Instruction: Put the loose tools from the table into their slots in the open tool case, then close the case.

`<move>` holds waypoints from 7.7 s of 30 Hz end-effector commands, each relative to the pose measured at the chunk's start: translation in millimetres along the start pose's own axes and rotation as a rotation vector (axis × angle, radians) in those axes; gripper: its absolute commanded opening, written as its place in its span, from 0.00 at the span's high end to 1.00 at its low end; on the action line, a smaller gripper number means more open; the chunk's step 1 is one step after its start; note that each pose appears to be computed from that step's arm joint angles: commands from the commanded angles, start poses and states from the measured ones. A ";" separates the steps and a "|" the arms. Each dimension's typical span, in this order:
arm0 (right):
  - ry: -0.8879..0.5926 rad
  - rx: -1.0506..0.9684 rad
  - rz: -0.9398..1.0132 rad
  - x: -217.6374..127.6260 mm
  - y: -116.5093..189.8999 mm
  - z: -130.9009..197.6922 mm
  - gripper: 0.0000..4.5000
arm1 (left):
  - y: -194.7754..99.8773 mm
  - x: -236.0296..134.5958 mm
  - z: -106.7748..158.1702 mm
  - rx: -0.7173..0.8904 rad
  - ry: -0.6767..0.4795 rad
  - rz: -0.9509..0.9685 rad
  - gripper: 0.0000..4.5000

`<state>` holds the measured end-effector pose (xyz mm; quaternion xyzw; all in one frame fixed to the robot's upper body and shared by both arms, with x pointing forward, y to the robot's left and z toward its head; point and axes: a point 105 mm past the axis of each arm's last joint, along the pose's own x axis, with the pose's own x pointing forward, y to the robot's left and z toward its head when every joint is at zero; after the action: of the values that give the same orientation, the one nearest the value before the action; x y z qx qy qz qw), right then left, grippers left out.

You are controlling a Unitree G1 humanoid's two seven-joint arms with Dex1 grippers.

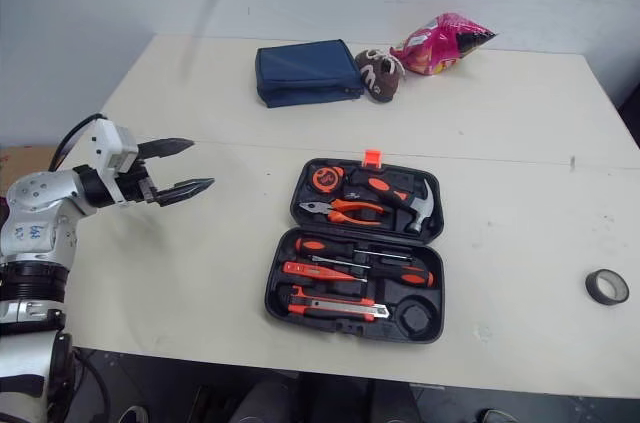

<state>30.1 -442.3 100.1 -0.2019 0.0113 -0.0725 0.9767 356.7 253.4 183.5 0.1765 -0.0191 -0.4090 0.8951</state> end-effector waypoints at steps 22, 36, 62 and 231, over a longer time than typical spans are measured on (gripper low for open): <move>0.105 0.023 -0.041 7.5 8.7 22.4 0.00 | -36.8 8.4 17.4 0.024 -0.064 -0.136 0.02; 0.418 -0.103 0.516 133.5 31.5 72.2 0.00 | -149.3 52.0 87.9 -0.028 -0.230 -0.623 0.02; 0.664 -0.056 0.630 167.4 44.7 46.0 0.00 | -170.2 53.2 93.5 -0.045 -0.312 -0.610 0.02; 0.057 -0.159 0.997 259.3 239.1 110.3 1.00 | -86.1 117.7 -15.7 -0.134 0.137 -0.180 1.00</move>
<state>321.9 -212.2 110.2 -0.2356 0.1297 0.4155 0.8689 370.9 113.2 113.3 0.1440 0.1084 -0.4851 0.8557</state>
